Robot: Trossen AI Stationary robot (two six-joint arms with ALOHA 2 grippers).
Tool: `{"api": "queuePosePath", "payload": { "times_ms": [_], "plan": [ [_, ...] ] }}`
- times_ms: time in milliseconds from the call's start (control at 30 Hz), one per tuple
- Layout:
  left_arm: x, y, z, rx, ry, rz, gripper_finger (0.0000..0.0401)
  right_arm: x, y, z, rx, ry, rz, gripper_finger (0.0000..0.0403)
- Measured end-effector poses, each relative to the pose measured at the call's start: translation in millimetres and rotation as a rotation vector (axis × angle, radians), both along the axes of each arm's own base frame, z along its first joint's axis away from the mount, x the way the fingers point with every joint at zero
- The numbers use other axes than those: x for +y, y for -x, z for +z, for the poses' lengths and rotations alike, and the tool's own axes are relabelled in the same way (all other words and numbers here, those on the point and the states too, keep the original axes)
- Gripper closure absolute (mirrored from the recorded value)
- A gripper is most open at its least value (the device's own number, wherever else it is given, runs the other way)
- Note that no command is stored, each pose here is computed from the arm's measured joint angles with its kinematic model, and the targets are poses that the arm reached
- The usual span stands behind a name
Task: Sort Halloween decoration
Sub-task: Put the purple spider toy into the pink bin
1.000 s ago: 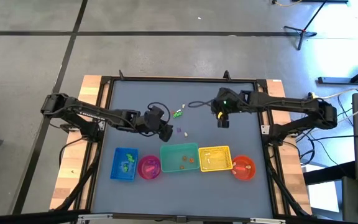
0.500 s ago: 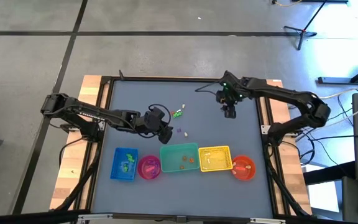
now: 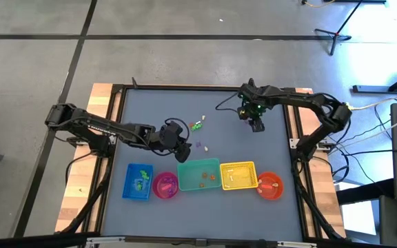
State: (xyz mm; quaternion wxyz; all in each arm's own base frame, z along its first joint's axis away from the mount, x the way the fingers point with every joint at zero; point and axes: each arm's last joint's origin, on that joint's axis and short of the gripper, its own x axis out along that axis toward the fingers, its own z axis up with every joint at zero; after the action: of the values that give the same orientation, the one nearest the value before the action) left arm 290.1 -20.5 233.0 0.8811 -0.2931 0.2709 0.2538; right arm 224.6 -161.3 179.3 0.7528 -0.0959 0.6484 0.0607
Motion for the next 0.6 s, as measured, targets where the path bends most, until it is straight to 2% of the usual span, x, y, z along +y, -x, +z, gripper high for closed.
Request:
{"api": "queuePosePath", "payload": {
  "times_ms": [233, 433, 600],
  "plan": [
    [-2.2, 0.2, 0.0, 0.008, -0.020, -0.025, 0.0221, -3.4, -1.8, -5.2, 0.044, 0.065, 0.113, 0.0212],
    [-2.1, 0.2, 0.0, 0.015, -0.041, -0.038, 0.0221, -3.4, -2.9, -5.1, 0.030, 0.070, 0.201, 0.0212],
    [-2.2, 0.2, 0.0, 0.015, -0.041, -0.038, 0.0221, -4.1, -3.6, -6.6, 0.031, 0.071, 0.212, 0.0212]
  ]
}}
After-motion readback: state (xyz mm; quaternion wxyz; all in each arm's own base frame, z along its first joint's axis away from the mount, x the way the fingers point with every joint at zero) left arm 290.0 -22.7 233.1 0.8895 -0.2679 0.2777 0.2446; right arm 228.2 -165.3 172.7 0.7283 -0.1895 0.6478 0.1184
